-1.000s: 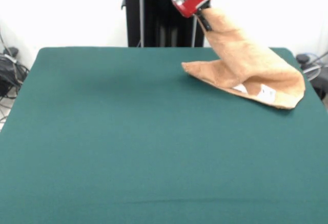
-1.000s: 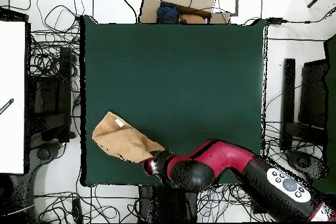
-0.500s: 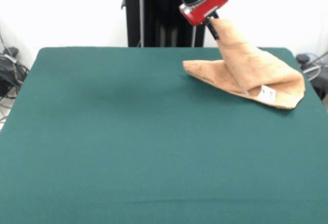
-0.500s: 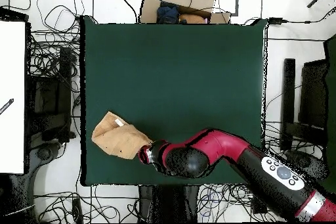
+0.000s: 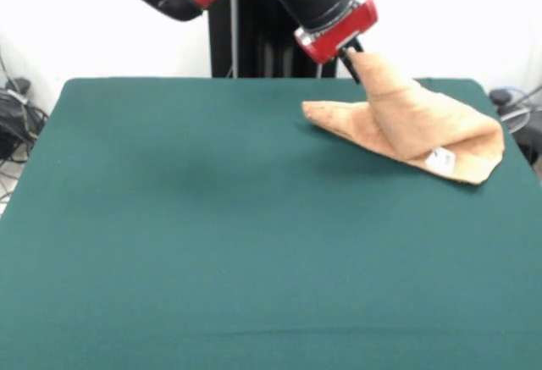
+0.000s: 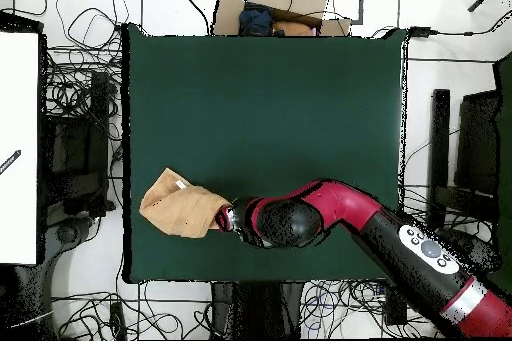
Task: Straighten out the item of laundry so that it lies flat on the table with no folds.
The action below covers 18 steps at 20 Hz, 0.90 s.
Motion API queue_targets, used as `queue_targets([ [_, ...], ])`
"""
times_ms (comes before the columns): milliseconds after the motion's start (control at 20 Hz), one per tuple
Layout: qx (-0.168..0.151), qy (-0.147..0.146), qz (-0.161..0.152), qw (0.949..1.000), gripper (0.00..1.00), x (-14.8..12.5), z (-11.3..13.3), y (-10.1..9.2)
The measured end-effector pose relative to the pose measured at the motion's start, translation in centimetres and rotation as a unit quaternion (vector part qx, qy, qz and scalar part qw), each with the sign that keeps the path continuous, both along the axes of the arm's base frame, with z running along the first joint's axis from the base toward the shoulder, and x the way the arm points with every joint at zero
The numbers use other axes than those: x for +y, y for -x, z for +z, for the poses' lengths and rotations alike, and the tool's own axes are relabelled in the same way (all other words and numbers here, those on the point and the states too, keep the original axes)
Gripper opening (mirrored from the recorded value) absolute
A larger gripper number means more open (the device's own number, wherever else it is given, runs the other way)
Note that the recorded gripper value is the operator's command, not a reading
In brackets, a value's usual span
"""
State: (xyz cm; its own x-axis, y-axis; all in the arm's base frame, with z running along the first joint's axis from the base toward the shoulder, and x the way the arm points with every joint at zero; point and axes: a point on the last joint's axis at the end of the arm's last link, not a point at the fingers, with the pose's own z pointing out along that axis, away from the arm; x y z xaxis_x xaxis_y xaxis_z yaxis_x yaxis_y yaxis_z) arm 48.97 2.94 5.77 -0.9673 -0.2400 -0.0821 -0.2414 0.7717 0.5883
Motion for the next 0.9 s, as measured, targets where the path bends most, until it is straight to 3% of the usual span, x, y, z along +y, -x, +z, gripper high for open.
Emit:
queue_targets([
  [550,-0.006,-0.023,0.045,0.9987,0.00,-1.8,-3.4,-3.4],
  [900,-0.013,-0.037,0.055,0.9977,0.00,-2.7,-5.0,-5.0],
])
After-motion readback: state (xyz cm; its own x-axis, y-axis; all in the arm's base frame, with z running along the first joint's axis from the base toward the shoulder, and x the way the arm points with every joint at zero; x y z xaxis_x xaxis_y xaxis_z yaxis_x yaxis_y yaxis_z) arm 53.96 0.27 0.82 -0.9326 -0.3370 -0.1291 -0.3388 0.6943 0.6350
